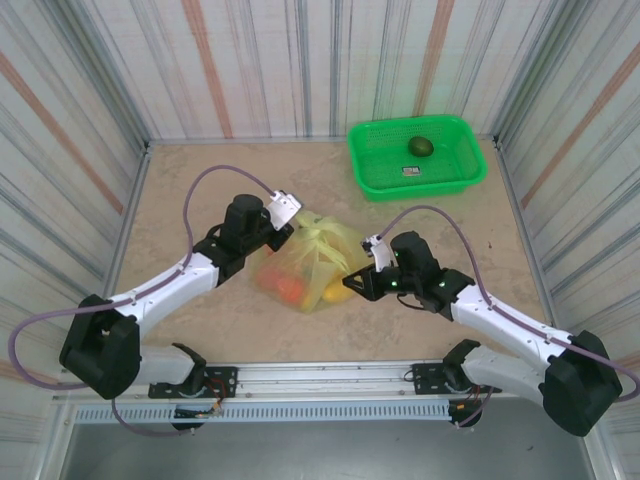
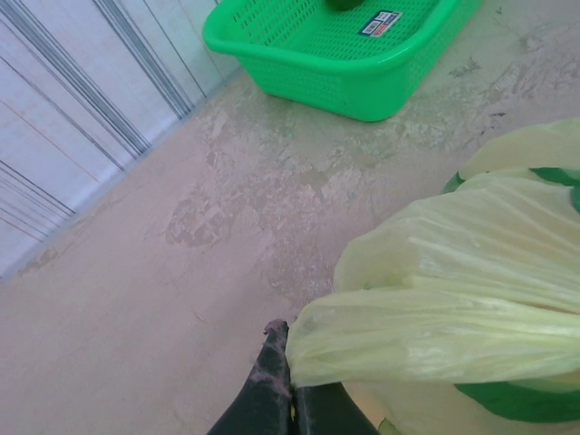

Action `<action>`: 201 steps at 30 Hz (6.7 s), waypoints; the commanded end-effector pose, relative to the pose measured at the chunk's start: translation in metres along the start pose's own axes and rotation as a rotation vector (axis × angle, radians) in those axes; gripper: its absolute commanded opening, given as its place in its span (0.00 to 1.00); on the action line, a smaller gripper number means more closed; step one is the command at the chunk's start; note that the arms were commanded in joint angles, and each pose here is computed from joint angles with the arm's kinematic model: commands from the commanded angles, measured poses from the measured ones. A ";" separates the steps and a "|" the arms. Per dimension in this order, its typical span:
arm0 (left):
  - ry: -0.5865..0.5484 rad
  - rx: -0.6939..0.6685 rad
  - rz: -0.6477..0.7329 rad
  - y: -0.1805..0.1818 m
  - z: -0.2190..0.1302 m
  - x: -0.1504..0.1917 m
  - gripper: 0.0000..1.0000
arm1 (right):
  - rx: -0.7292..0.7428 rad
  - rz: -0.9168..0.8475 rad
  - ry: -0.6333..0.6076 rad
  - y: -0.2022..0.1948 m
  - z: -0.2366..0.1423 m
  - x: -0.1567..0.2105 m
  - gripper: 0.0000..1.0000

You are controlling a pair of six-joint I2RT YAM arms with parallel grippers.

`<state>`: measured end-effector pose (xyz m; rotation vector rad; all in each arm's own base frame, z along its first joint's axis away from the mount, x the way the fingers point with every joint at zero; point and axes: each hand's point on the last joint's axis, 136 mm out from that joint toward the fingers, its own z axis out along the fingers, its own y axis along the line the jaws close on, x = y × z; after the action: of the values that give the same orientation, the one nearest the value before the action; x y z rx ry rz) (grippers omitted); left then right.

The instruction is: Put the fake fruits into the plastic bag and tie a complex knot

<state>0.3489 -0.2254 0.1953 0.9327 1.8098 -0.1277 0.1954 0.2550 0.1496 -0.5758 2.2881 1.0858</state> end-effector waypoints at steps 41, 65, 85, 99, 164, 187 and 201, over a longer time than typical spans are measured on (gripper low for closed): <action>-0.044 0.033 0.019 -0.008 -0.003 -0.020 0.00 | -0.075 -0.095 -0.148 0.042 0.012 -0.068 0.47; -0.093 -0.466 -0.301 0.109 -0.048 0.001 0.00 | 0.203 -0.091 -0.310 -0.007 -0.078 -0.108 0.00; 0.071 -0.570 -0.460 0.138 -0.031 0.067 0.00 | 0.618 0.337 -0.506 -0.162 -0.124 -0.080 0.00; 0.245 -0.740 -0.530 0.166 -0.041 0.129 0.00 | 0.983 0.549 -0.698 -0.238 -0.182 -0.022 0.00; 0.092 -0.493 -0.535 0.150 -0.031 0.177 0.99 | 1.116 0.108 -0.568 -0.310 -0.154 -0.078 0.99; 0.053 -0.477 -0.531 0.144 -0.020 0.194 0.99 | 0.955 0.008 -0.552 -0.313 -0.122 -0.069 0.99; 0.043 -0.487 -0.518 0.142 -0.022 0.192 0.99 | 0.961 0.005 -0.559 -0.312 -0.123 -0.070 0.99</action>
<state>0.3925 -0.0130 0.0795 0.0947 2.0068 -0.0047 0.3935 -0.0161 0.0783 0.1345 1.9850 0.0358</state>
